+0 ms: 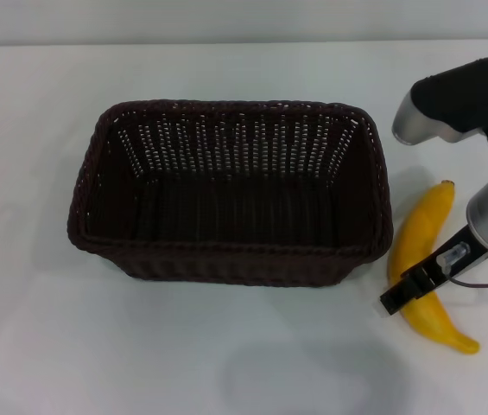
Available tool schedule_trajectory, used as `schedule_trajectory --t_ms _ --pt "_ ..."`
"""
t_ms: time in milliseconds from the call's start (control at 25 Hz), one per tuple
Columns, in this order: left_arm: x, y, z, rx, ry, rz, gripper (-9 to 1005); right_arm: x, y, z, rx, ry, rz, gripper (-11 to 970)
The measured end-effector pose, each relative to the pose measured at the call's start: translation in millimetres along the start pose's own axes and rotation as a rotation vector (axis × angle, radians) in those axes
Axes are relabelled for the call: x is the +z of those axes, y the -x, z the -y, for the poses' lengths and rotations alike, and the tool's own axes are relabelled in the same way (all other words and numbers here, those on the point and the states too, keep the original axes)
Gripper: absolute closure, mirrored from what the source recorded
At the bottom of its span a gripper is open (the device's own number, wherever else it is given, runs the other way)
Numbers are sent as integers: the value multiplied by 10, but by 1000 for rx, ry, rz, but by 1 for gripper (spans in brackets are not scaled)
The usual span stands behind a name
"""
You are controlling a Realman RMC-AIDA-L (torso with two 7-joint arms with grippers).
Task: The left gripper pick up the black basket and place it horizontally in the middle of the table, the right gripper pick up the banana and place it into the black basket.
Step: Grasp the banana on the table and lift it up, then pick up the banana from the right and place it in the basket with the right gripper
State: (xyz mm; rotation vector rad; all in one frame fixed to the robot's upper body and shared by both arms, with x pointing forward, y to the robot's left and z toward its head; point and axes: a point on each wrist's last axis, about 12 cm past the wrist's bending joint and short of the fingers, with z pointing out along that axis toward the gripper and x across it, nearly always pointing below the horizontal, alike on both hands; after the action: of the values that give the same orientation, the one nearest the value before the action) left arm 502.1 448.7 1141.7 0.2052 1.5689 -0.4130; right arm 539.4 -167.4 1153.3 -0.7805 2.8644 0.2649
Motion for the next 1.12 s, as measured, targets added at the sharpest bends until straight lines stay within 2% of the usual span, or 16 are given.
schedule_trajectory --t_ms 440,640,880,1120 --pt "-41 -9 -9 -6 10 -2 102 -14 49 25 -41 -90 -1 300" --pt "-30 1 -6 -5 7 1 102 -9 59 65 -44 -102 3 411" --pt "-26 4 -6 -2 7 2 102 -120 52 283 -11 -134 41 489" --pt "-19 1 1 -4 5 2 102 -336 30 583 6 -163 111 488"
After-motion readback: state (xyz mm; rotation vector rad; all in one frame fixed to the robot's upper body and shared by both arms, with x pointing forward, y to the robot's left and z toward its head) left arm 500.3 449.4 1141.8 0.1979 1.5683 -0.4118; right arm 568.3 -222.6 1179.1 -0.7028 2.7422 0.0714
